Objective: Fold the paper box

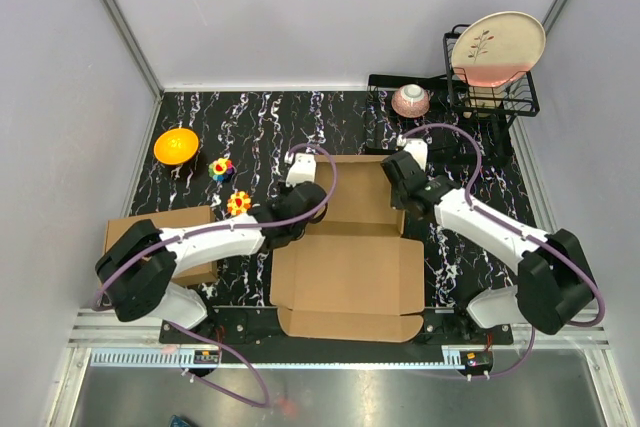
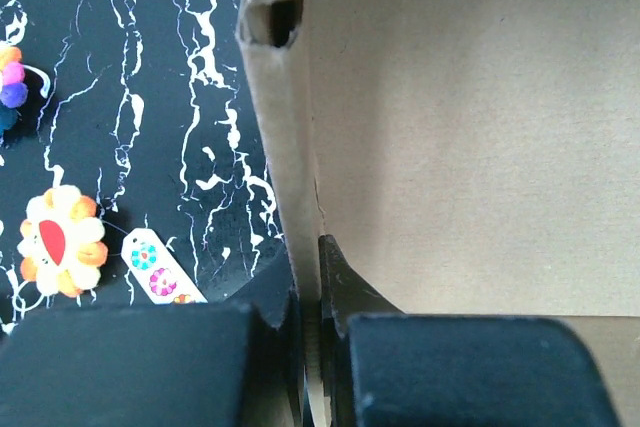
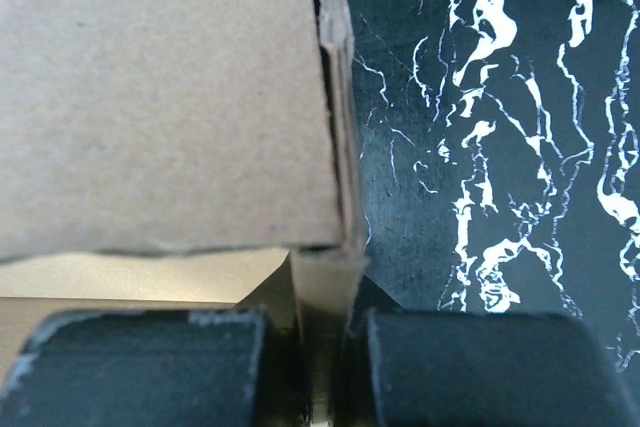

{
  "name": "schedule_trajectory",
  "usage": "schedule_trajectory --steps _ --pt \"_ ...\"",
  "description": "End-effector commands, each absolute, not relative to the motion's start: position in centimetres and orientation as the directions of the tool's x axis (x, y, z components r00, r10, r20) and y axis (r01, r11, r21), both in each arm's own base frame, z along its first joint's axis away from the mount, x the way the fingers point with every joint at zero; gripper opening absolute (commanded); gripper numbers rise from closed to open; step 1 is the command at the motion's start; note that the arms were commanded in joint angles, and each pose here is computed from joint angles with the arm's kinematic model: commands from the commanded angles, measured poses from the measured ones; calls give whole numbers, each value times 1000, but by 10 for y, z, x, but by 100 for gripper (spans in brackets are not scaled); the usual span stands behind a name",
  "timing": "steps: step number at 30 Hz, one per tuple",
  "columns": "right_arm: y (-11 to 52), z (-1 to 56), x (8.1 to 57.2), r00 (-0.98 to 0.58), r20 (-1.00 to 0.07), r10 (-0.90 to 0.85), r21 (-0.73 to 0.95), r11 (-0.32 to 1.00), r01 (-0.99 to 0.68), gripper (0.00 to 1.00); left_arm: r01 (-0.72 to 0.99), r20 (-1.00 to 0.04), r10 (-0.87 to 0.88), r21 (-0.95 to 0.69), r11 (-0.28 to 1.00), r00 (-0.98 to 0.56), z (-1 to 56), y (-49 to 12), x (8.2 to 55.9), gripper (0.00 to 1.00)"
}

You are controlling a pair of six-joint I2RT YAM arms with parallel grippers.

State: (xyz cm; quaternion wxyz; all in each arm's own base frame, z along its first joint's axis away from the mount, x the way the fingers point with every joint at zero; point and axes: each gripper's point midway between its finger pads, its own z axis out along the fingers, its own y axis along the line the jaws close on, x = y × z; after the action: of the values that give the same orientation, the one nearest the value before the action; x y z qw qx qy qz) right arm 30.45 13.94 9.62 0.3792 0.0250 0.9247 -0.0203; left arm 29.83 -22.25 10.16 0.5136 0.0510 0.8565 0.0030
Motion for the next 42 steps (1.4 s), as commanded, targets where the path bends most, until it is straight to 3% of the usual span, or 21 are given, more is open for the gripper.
schedule_trajectory --steps 1,8,13,18,19,21,27,34,42 --pt "154 130 298 -759 -651 31 37 999 9 2 213 -782 251 154 965 -571 114 -224 277 0" --pt "180 132 273 -860 -506 -67 108 984 -141 12 407 -623 359 71 910 -695 115 -255 246 3" --pt "168 121 266 -882 -461 -96 45 990 -131 53 508 -487 451 18 861 -748 98 -266 222 8" --pt "158 150 276 -820 -569 -50 34 996 -84 77 505 -442 479 65 860 -759 81 -260 224 9" --pt "157 164 278 -795 -606 -40 44 995 -84 90 506 -439 481 68 860 -759 80 -261 225 9" --pt "155 180 279 -772 -633 -51 44 994 -102 99 511 -421 494 80 856 -761 74 -261 226 9" --pt "162 217 285 -696 -708 -121 46 975 -216 100 519 -404 514 106 848 -757 67 -264 231 11" --pt "199 192 270 -739 -647 -186 170 910 -379 100 523 -446 520 128 843 -728 82 -268 242 17" --pt "212 147 255 -779 -589 -213 211 890 -403 96 525 -448 523 132 841 -725 78 -269 243 14"
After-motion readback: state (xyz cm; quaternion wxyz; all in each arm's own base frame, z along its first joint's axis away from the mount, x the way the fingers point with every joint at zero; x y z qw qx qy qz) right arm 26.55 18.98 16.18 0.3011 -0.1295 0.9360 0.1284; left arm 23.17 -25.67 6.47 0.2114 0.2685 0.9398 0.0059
